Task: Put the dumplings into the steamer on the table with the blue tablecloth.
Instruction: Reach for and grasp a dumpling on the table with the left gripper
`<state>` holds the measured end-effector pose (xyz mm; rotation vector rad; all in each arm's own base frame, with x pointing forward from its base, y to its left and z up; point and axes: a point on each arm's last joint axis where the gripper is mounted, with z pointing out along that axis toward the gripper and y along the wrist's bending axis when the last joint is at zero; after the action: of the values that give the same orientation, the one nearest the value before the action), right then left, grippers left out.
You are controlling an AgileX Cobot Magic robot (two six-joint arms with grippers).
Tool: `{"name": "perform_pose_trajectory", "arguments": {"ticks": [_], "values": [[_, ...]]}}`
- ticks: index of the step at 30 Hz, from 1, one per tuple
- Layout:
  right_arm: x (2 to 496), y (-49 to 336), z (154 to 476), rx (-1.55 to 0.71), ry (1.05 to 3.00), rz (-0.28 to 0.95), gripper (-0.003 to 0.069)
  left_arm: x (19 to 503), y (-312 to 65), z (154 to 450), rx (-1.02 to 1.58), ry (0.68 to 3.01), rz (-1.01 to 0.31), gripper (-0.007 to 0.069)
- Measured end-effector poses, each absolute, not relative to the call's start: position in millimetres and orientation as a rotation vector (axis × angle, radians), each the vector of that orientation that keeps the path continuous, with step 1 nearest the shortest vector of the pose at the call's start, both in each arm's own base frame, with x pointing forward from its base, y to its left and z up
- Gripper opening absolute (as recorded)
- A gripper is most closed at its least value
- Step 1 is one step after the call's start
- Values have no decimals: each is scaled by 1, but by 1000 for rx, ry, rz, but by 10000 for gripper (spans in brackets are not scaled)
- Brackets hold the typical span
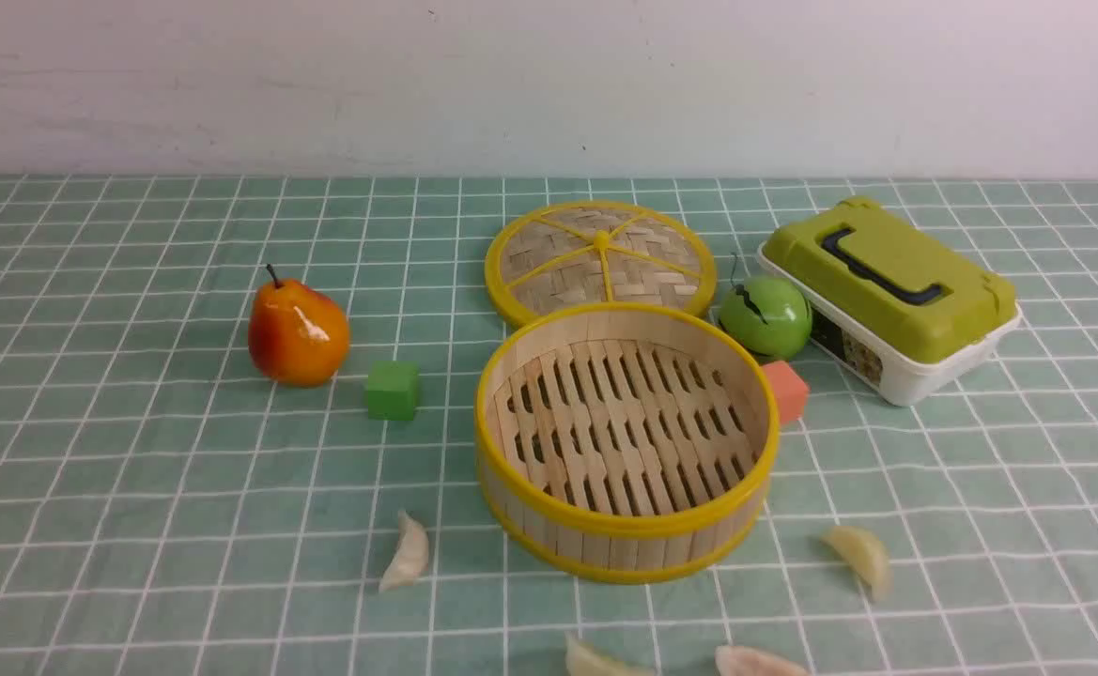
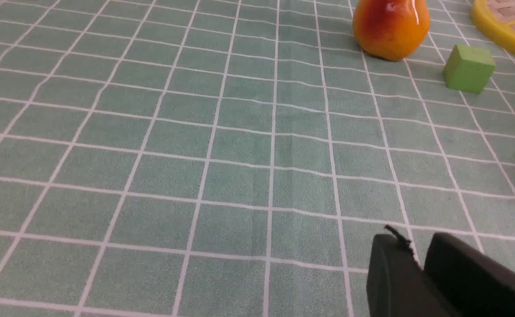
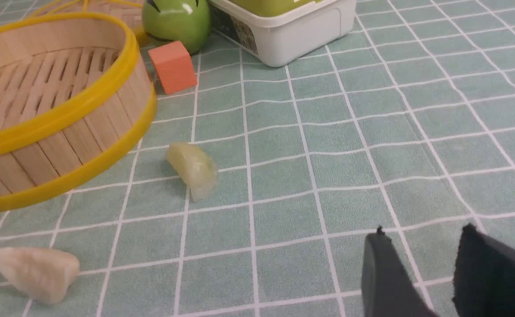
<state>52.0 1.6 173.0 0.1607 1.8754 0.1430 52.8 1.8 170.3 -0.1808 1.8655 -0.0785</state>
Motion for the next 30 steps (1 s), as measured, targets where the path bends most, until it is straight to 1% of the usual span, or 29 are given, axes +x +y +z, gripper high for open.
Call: {"name": "perform_pose_trajectory", "arguments": {"ticks": [30], "values": [[52, 1, 173, 155, 1875, 133, 239, 53, 2, 170, -181, 1865, -78, 108]]}}
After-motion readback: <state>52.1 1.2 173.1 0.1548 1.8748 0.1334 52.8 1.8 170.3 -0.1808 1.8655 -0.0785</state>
